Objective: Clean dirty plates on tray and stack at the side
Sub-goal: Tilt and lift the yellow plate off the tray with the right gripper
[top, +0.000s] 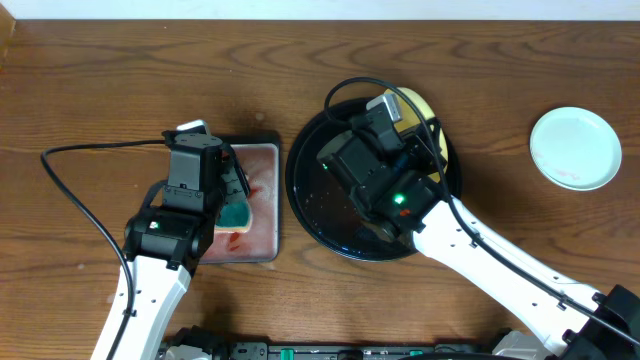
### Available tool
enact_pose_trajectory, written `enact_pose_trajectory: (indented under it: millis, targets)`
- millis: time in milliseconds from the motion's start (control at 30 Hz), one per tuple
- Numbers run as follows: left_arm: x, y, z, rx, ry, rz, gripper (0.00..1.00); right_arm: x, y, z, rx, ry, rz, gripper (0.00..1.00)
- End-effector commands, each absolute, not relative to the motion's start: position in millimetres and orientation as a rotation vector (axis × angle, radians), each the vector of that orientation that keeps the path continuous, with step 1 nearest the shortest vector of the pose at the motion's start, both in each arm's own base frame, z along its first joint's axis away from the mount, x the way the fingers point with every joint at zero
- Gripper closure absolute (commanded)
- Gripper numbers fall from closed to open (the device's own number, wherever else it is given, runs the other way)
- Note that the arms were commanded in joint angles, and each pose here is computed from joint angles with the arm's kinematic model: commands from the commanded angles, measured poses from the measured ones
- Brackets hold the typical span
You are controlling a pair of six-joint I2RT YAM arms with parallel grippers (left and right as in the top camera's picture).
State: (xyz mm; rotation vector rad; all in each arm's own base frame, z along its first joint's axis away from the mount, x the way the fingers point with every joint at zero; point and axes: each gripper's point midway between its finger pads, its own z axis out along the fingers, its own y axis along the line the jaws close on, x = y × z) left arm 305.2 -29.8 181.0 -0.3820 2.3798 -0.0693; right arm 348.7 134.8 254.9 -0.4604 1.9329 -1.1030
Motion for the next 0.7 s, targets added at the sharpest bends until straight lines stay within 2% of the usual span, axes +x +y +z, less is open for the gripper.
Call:
enact_pose_trajectory:
  millis: [0,100,667]
  targets:
    - [303,-28,182,-0.365,2.376,-0.06,0.36,350,133,259,-0.474,1.89,-1.211,0.99]
    - [303,-28,181,-0.365,2.379,-0.059,0.36,352,122,265,-0.421,1.862,-1.279,0.99]
    - [300,-28,179,-0.366,2.393,-0.053,0.36,356,131,258,-0.451,1.89,-1.215,0.99]
